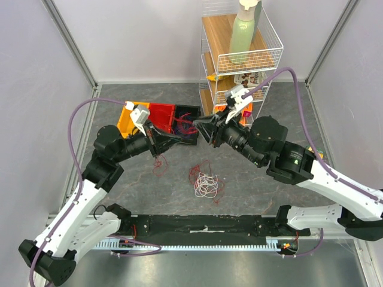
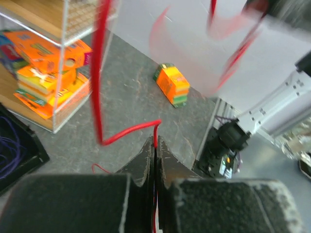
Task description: Untangle the cables
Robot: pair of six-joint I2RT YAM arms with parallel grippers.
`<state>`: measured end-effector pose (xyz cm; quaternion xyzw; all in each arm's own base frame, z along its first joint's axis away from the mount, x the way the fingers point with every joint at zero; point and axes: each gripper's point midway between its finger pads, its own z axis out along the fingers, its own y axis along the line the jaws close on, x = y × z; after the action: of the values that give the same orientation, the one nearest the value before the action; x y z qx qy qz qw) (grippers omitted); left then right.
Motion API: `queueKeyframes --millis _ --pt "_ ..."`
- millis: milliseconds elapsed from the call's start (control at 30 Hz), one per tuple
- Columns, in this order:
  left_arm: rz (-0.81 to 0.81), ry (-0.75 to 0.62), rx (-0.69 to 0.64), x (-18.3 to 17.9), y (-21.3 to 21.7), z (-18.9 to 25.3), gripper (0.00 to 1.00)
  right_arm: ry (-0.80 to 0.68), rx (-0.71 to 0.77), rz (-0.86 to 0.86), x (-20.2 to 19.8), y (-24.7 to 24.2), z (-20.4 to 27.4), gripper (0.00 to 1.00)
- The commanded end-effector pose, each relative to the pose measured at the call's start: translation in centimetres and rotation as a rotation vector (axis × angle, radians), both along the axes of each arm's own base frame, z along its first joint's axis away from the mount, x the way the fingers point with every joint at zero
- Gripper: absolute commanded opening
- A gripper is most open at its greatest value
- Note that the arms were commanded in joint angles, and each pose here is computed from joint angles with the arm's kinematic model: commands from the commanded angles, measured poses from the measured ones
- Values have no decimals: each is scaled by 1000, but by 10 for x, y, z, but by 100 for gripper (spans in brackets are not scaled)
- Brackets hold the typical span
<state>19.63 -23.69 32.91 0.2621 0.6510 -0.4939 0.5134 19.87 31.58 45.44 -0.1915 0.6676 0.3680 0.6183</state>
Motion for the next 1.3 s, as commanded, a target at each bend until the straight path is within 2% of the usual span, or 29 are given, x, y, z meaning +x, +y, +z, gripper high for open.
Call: queueKeyframes --millis 0,133,233,433,567,733,867,967,1033,1167,1267 --pt "240 -11 25 30 23 25 2 30 -111 -86 15 -5 -48 41" --pt "525 61 92 76 54 28 2 76 -154 -125 19 -10 -77 66" --pt "653 116 119 108 68 27 2 92 -172 -144 18 -17 -89 74" --pt "727 133 164 179 73 15 2 105 -176 -182 12 -43 -100 75" --pt "764 28 186 219 77 23 2 120 -167 -223 7 -65 -107 77" --pt "755 13 275 263 79 6 2 137 -145 -259 1 -88 -115 77" --pt "718 29 283 281 75 -19 2 141 -138 -275 -1 -97 -119 77" --pt "690 98 291 287 72 -51 2 143 -144 -274 -1 -97 -121 77" --pt "683 159 286 285 70 -69 2 144 -152 -271 -1 -97 -123 77" --pt "682 170 251 280 69 -83 2 148 -166 -263 -1 -93 -127 77" --pt "690 230 245 275 69 -100 2 155 -177 -255 0 -89 -132 78"
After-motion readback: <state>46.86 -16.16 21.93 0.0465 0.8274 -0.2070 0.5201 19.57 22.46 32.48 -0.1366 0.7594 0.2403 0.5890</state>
